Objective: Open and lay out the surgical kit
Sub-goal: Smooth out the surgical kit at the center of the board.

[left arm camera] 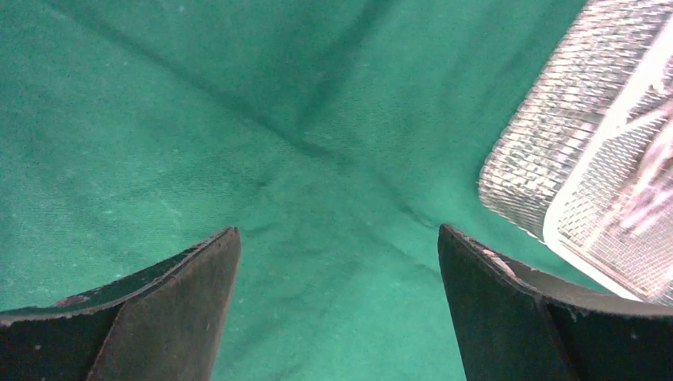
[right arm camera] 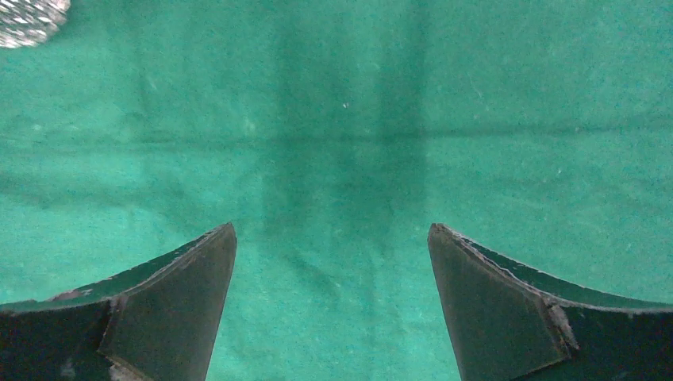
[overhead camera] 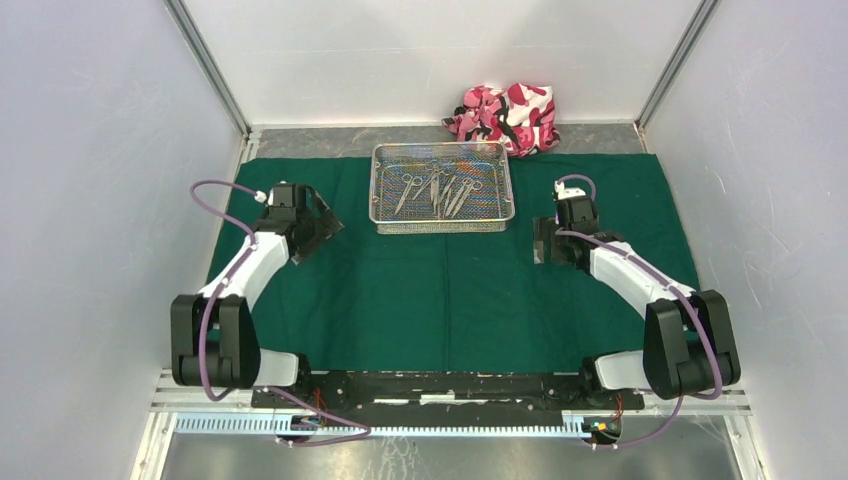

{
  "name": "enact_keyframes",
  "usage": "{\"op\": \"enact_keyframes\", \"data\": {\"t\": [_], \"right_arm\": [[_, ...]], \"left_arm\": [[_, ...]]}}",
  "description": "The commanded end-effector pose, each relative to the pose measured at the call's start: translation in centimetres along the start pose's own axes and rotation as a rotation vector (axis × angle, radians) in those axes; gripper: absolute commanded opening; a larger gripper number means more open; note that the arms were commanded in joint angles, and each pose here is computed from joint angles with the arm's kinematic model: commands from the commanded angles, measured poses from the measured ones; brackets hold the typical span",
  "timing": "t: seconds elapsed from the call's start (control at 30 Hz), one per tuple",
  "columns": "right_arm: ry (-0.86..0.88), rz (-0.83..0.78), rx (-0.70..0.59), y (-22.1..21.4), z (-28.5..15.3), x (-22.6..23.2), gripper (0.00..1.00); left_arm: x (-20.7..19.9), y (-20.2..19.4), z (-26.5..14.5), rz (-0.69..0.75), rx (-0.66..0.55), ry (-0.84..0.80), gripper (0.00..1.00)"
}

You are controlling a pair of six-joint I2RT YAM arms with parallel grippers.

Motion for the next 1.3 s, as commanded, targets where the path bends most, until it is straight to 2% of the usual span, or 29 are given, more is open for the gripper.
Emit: {"op": "enact_keyframes", "data": {"t": [0.0, 0.23, 0.43, 0.57, 0.7, 0.83, 0.93, 1.07, 1.13, 1.27], "right_arm": [[-0.059, 0.006, 0.003, -1.2, 0.7, -1.0, 0.98], [-0.121, 0.054, 0.026, -4.3, 1.3, -2.3, 0.98], [-0.150, 0.179, 0.129, -7.9, 1.7, -4.3, 0.98], [-0.218, 0.178, 0.079, -7.2, 0.4, -5.6, 0.98], [-0.129, 0.148, -0.045, -3.8, -1.4, -4.3, 0.98], [-0.008, 0.050, -0.033, -2.8, -2.7, -1.3, 0.98], [0.094, -0.021, -0.003, -3.7, -3.2, 2.1, 0.98], [0.161, -0.143, 0.015, -5.6, -4.4, 7.1, 0.98], [0.172, -0.166, 0.030, -6.7, -4.7, 8.5, 0.98], [0.191, -0.193, 0.055, -8.4, -5.5, 10.2, 0.98]], "left_arm": [[2.7, 0.4, 2.1, -0.089, -0.008, 0.135, 1.00], [8.6, 1.4, 3.9, -0.172, -0.018, 0.277, 1.00], [12.3, 0.0, 4.5, -0.265, 0.022, 0.385, 1.00], [13.9, 1.1, 2.9, -0.274, -0.043, 0.462, 1.00], [11.9, 3.3, 1.0, -0.205, -0.148, 0.413, 1.00], [6.7, 2.5, -0.7, -0.058, -0.195, 0.283, 1.00], [3.5, -0.6, -1.3, -0.079, -0.127, 0.119, 1.00], [2.4, -5.0, -0.8, -0.118, -0.021, -0.008, 0.95], [3.3, -6.7, -0.4, -0.121, 0.016, 0.034, 0.95], [7.7, -8.7, -0.1, -0.131, 0.066, 0.296, 0.97]]}}
Point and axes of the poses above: each gripper's point midway between its finger pads, its own z axis out along the fingers, its own x axis along the line the jaws close on, y = z × x, the point moved 3 cm from there along -z, back along the fingers
